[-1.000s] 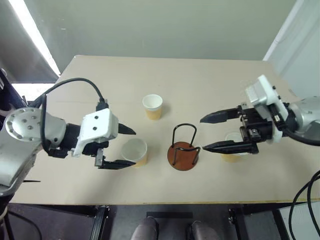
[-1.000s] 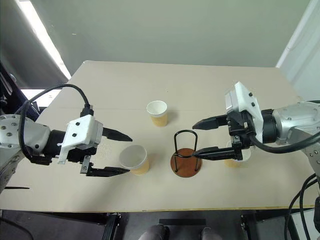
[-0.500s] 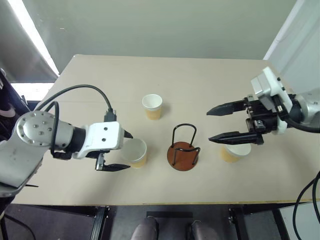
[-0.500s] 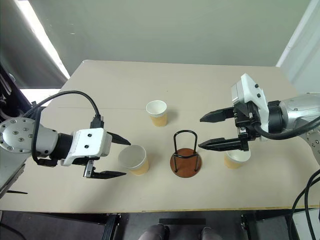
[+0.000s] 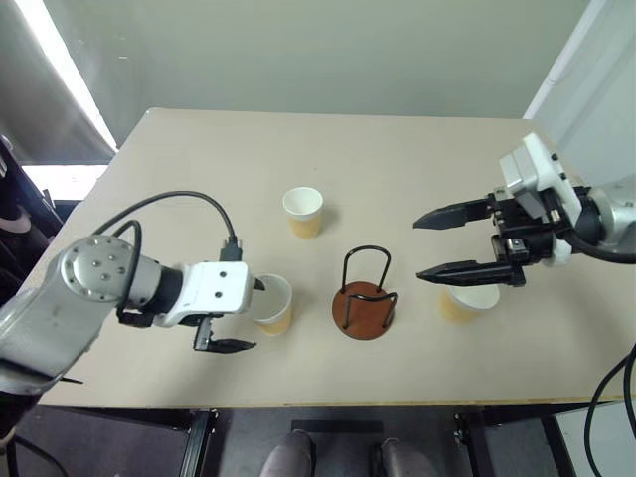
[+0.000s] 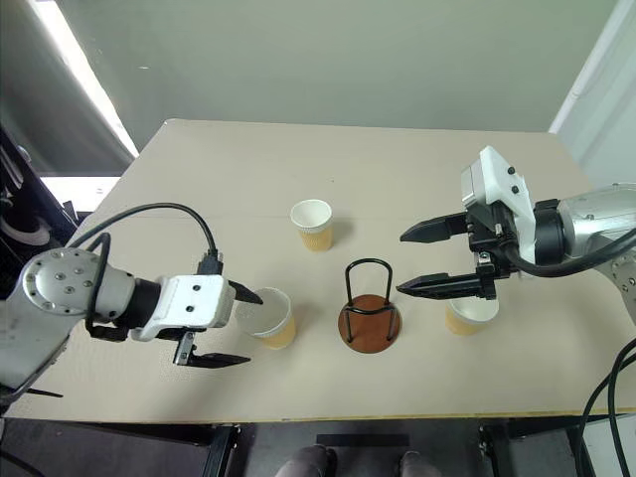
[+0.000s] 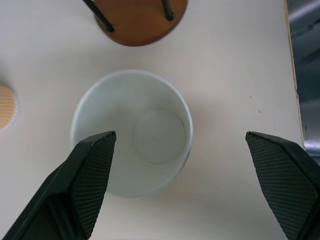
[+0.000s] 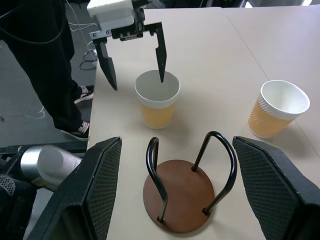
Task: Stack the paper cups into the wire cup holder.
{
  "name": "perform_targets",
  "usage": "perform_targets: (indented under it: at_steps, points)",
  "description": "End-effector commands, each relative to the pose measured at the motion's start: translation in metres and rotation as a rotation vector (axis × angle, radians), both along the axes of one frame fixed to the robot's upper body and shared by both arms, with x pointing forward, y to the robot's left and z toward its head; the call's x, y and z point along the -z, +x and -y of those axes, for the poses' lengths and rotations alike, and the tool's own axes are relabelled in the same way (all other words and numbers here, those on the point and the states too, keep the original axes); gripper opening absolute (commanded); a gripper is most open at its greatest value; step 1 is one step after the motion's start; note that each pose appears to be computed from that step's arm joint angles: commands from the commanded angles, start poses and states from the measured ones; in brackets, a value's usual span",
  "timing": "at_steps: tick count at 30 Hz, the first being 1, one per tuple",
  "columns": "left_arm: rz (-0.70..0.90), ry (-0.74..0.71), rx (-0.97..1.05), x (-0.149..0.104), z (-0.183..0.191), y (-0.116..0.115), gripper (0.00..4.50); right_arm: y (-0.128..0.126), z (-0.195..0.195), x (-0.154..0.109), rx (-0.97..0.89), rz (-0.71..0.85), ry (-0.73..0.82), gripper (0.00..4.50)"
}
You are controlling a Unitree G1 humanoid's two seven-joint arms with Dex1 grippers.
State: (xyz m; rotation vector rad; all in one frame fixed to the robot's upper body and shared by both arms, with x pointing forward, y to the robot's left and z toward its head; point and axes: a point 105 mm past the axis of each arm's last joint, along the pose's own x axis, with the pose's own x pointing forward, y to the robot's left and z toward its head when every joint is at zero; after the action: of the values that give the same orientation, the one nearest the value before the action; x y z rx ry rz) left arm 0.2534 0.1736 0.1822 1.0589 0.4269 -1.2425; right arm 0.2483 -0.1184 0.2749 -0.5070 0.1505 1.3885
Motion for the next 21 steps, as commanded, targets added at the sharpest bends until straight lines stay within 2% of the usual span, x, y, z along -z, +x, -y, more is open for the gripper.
perform_targets:
  at_steps: [1, 19, 21]
  points:
    - [0.043, 0.015, 0.022, -0.003, 0.002, 0.006, 4.5, -0.001, 0.0, -0.009, 0.007, 0.059, 0.005, 3.58]
    - [0.018, 0.007, 0.099, 0.017, 0.015, 0.015, 4.5, 0.003, 0.003, -0.007, 0.04, 0.065, 0.009, 3.58]
    - [0.021, -0.002, 0.12, 0.017, 0.017, 0.015, 4.13, 0.004, 0.003, -0.007, 0.043, 0.066, 0.01, 3.63]
